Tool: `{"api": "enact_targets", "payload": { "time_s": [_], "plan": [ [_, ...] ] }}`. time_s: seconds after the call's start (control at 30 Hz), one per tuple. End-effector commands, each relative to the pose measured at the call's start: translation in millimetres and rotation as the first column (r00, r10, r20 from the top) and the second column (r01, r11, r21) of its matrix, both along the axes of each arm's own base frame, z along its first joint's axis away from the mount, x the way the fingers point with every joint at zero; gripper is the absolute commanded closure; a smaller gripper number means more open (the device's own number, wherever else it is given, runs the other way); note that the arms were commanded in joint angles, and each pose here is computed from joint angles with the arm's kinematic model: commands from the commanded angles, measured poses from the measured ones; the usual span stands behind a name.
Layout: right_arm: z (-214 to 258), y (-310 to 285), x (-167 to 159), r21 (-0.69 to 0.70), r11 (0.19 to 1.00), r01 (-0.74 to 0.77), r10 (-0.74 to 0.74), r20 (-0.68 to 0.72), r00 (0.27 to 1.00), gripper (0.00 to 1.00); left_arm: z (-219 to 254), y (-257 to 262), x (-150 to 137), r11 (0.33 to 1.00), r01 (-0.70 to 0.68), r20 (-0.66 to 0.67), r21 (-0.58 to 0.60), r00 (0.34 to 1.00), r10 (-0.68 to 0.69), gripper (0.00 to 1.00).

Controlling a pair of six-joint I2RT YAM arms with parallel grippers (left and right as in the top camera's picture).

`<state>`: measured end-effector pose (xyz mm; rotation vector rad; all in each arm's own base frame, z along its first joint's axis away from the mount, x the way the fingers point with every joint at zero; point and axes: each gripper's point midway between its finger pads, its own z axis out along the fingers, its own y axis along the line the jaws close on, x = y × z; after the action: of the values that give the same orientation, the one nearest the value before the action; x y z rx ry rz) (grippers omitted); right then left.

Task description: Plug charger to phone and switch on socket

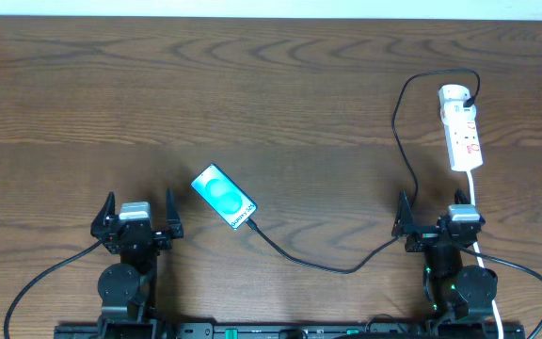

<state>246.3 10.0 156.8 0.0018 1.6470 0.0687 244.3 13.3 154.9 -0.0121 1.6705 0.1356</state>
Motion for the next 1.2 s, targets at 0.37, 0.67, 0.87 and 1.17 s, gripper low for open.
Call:
{"api": "enact_targets", "payload": {
  "time_s": [0.37,0.67,0.87,1.17],
  "plan": [
    [-0.2,-28.6,-0.8,0.014,0.993,0.115,-0.115,0.000,0.993,0.01,-16.7,0.2,-1.1,1.000,0.000,-0.053,0.016,0.999,0.001,0.02],
    [-0.2,-28.7,-0.8,0.014,0.993,0.116,-0.116,0.000,0.993,0.01,-16.7,0.1,-1.1,1.000,0.000,-0.053,0.016,0.999,0.001,0.02],
    [-0.2,-28.7,-0.8,0.014,0.993,0.116,-0.116,0.000,0.993,0.01,-16.7,0.1,-1.1,1.000,0.000,-0.053,0.016,0.999,0.001,0.02],
    [-0.2,-28.7,-0.8,0.014,0.993,0.116,-0.116,0.000,0.993,0.01,-16.7,0.2,-1.1,1.000,0.000,-0.053,0.016,0.999,0.001,0.02]
  ]
}}
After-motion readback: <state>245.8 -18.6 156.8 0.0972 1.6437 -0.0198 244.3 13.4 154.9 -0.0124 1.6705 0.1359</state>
